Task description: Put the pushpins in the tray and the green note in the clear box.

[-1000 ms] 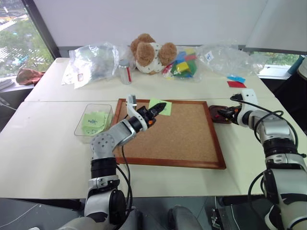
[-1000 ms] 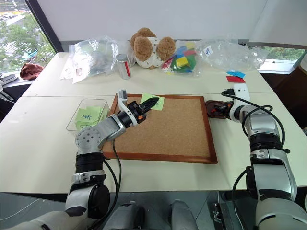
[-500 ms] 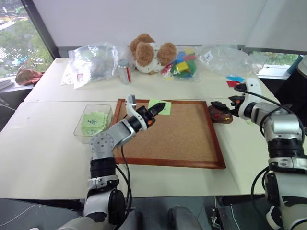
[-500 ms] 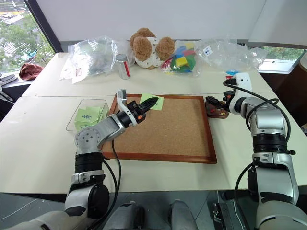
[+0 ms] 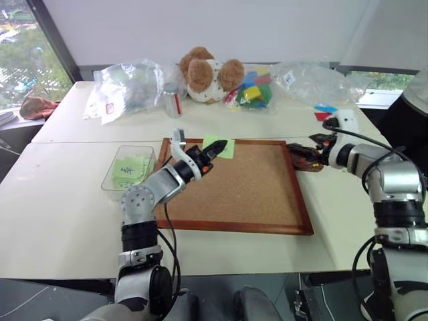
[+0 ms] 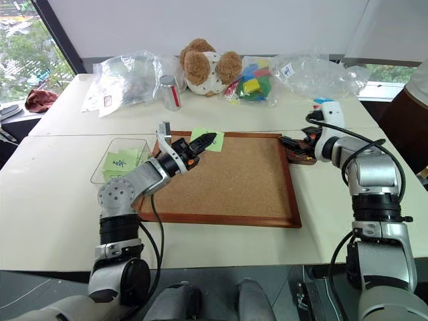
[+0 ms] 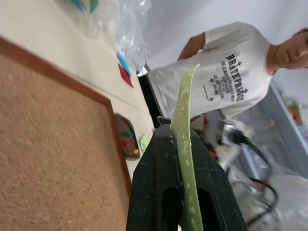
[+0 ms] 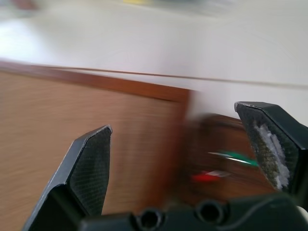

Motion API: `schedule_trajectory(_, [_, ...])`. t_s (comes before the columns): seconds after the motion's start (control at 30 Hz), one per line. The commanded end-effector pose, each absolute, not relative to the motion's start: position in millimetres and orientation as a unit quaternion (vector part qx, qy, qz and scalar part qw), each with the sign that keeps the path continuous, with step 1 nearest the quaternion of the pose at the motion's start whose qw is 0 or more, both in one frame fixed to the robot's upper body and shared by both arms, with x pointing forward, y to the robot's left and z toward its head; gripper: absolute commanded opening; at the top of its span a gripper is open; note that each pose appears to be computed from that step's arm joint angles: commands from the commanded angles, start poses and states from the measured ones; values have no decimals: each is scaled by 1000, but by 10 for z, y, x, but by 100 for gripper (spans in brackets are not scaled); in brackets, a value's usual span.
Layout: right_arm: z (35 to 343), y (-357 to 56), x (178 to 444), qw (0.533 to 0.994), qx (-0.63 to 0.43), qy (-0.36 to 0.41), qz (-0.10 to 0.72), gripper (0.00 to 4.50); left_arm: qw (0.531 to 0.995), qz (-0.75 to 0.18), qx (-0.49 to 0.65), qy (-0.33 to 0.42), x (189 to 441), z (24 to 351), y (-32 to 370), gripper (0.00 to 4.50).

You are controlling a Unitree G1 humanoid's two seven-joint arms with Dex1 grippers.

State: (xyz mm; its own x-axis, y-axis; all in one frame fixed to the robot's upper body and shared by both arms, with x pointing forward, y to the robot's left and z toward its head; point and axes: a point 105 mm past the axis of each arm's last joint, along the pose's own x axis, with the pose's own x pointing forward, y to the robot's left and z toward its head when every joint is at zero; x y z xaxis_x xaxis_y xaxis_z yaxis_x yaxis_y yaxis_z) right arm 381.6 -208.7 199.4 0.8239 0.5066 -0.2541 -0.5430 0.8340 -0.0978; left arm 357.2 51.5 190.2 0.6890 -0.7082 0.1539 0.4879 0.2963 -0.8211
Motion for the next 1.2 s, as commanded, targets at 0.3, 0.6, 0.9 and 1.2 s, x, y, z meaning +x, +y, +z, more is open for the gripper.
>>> schedule_trajectory(0.3, [2373, -1135, 3026, 831, -157, 42, 532, 446, 898, -202, -389, -32, 3615, 2518, 1297, 0])
schedule_trajectory(0.6, [2356, -1017, 3037, 817, -169, 37, 550, 446, 976, 34, -217, 5, 3698, 2337, 2333, 0])
schedule_trajectory(0.9, [2362, -980, 2990, 811, -176, 32, 557, 446, 984, 20, -135, 119, 3731, 1859, 2371, 0])
schedule_trajectory(1.2, [2356, -999, 2948, 814, -179, 33, 552, 450, 983, 31, -101, 148, 3698, 1798, 2499, 377])
